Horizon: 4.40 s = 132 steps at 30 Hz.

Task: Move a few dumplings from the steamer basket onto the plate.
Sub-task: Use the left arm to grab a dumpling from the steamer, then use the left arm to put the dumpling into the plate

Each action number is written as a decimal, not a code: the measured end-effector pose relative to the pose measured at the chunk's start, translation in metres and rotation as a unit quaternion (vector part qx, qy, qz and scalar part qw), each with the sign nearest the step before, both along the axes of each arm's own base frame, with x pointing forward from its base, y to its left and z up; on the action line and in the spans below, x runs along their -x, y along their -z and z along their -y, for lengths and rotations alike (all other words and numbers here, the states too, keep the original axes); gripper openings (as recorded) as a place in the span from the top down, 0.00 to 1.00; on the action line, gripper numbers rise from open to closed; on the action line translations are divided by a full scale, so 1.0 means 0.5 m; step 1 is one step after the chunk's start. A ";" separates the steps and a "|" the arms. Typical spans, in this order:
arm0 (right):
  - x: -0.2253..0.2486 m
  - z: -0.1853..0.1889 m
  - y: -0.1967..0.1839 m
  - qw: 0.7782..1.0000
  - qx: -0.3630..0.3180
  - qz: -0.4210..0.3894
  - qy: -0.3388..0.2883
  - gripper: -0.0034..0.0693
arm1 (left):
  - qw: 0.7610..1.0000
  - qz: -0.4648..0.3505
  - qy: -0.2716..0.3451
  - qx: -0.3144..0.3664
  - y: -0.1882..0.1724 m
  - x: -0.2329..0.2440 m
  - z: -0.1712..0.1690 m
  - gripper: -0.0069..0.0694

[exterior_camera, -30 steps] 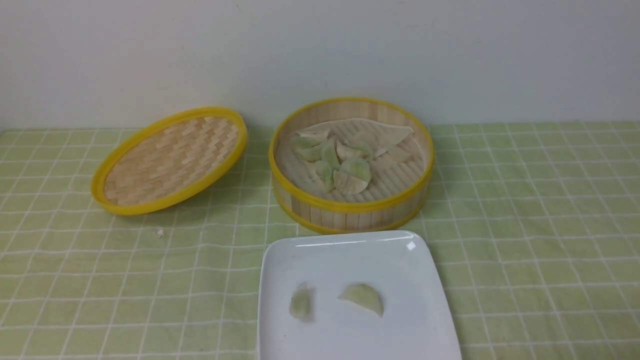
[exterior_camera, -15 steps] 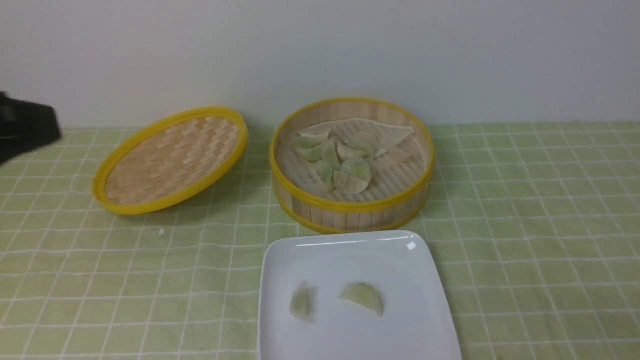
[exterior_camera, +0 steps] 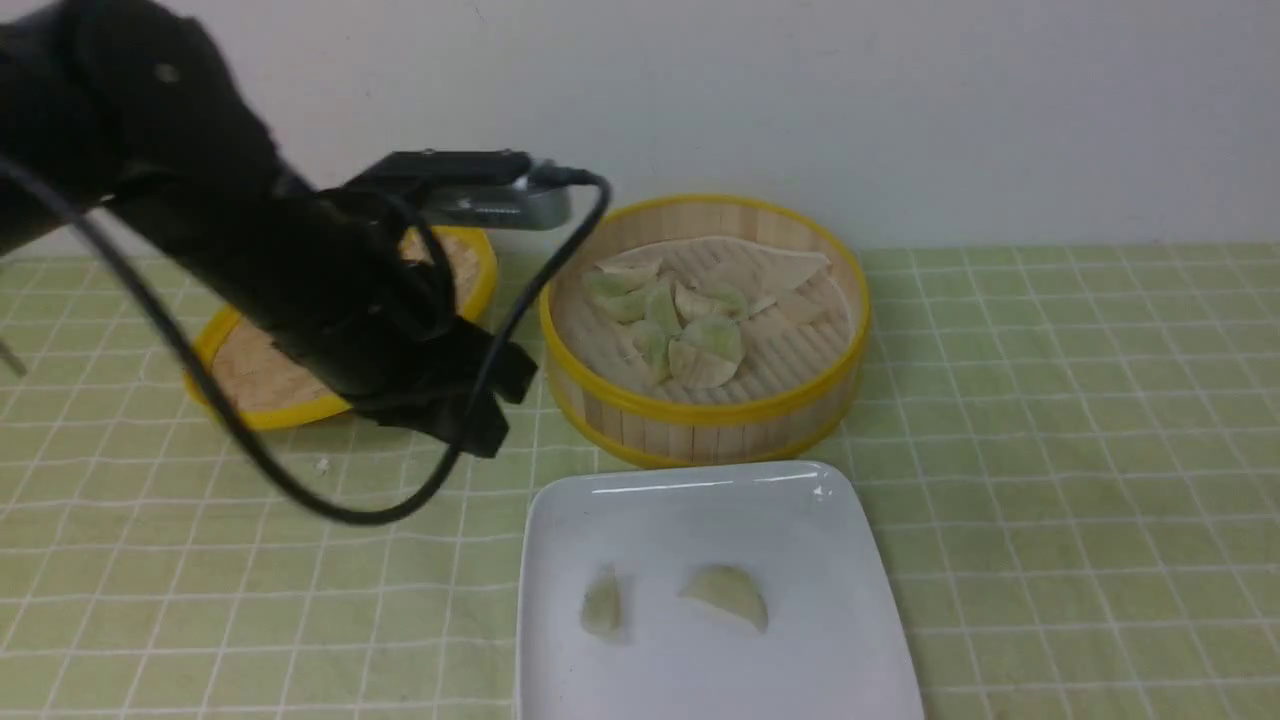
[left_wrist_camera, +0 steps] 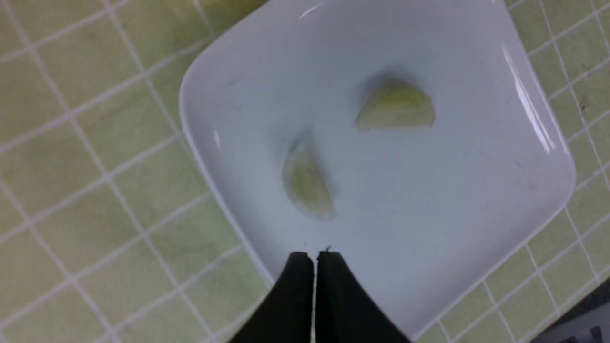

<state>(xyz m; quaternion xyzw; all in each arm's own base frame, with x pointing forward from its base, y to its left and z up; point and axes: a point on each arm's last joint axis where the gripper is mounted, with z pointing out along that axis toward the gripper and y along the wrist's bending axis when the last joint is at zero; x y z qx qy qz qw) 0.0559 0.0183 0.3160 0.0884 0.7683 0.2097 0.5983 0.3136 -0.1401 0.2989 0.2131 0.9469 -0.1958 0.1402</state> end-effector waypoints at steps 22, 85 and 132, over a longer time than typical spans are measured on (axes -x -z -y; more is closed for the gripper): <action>-0.105 -0.028 -0.113 0.941 0.145 -0.265 -0.150 0.97 | 0.995 0.098 0.010 -0.033 0.171 -0.298 0.147 0.57; -0.103 -0.043 -0.119 0.941 0.132 -0.245 -0.191 0.97 | 0.991 0.068 -0.106 -0.042 0.244 -0.370 0.165 0.43; -0.103 -0.044 -0.119 0.941 0.133 -0.245 -0.194 0.97 | 0.993 -0.056 0.008 -0.106 0.161 -0.068 0.170 0.72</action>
